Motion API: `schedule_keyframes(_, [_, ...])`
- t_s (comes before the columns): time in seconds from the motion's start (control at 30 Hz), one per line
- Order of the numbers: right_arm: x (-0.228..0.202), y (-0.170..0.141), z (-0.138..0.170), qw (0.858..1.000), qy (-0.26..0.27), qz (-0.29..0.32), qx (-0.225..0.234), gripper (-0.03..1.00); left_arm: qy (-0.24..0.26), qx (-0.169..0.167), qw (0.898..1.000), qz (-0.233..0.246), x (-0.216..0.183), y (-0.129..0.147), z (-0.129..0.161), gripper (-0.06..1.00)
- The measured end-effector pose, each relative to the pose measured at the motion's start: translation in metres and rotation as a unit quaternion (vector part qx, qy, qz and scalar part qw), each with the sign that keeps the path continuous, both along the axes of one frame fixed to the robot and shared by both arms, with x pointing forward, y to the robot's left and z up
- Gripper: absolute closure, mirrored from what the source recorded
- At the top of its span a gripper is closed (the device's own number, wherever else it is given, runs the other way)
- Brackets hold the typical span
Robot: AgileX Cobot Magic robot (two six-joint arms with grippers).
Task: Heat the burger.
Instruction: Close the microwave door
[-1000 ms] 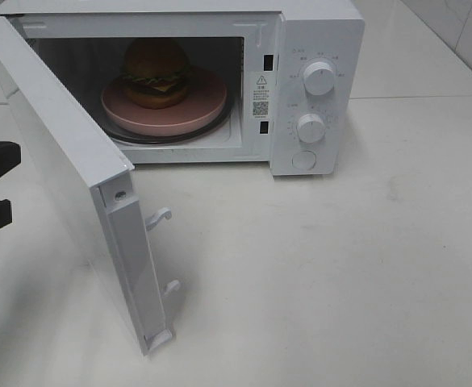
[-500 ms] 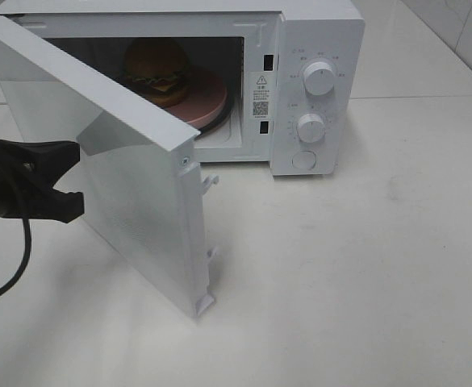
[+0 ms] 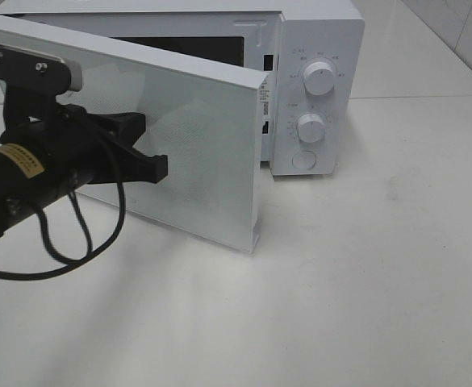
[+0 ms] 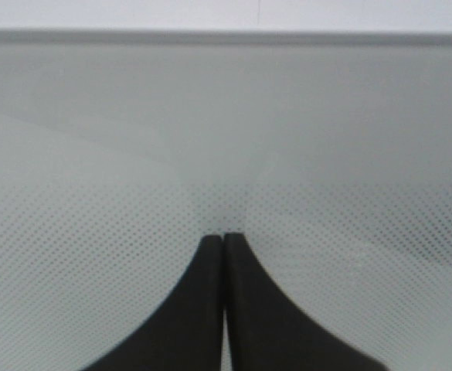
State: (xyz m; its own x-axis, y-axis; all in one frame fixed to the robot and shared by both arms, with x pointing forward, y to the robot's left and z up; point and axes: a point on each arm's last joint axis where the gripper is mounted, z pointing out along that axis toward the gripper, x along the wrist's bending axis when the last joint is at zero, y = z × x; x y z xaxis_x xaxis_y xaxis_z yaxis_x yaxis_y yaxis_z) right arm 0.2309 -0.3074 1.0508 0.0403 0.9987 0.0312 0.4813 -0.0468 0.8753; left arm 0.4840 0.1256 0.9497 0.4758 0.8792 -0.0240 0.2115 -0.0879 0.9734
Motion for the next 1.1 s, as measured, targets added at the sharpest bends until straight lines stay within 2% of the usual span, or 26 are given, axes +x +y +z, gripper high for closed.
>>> schedule_keyframes(0.03, [0.000,0.000,0.000,1.000,0.000,0.000,0.000,0.21,-0.003,-0.004,1.000,0.006,0.006,-0.009,0.001,0.94])
schedule_keyframes(0.13, [0.000,0.000,0.000,1.000,0.000,0.000,0.000,0.21,-0.004,-0.005,1.000,0.009,0.009,-0.014,0.001,0.94])
schedule_keyframes(0.2, [0.000,0.000,0.000,1.000,0.000,0.000,0.000,0.21,-0.006,-0.007,1.000,0.015,0.018,-0.030,-0.002,0.94])
schedule_keyframes(0.47, [0.000,0.000,0.000,1.000,0.000,0.000,0.000,0.21,-0.010,-0.016,0.999,0.029,0.037,-0.049,-0.006,0.94])
schedule_keyframes(0.6, [0.000,0.000,0.000,1.000,0.000,0.000,0.000,0.21,-0.009,-0.029,0.998,0.053,0.052,-0.058,-0.008,0.94])
schedule_keyframes(0.8, [0.000,0.000,0.000,1.000,0.000,0.000,0.000,0.21,-0.011,-0.026,0.997,0.076,0.067,-0.070,-0.009,0.94])
schedule_keyframes(1.1, [0.000,0.000,0.000,1.000,0.000,0.001,0.001,0.21,0.002,-0.003,0.998,0.060,0.082,-0.088,-0.010,0.94])
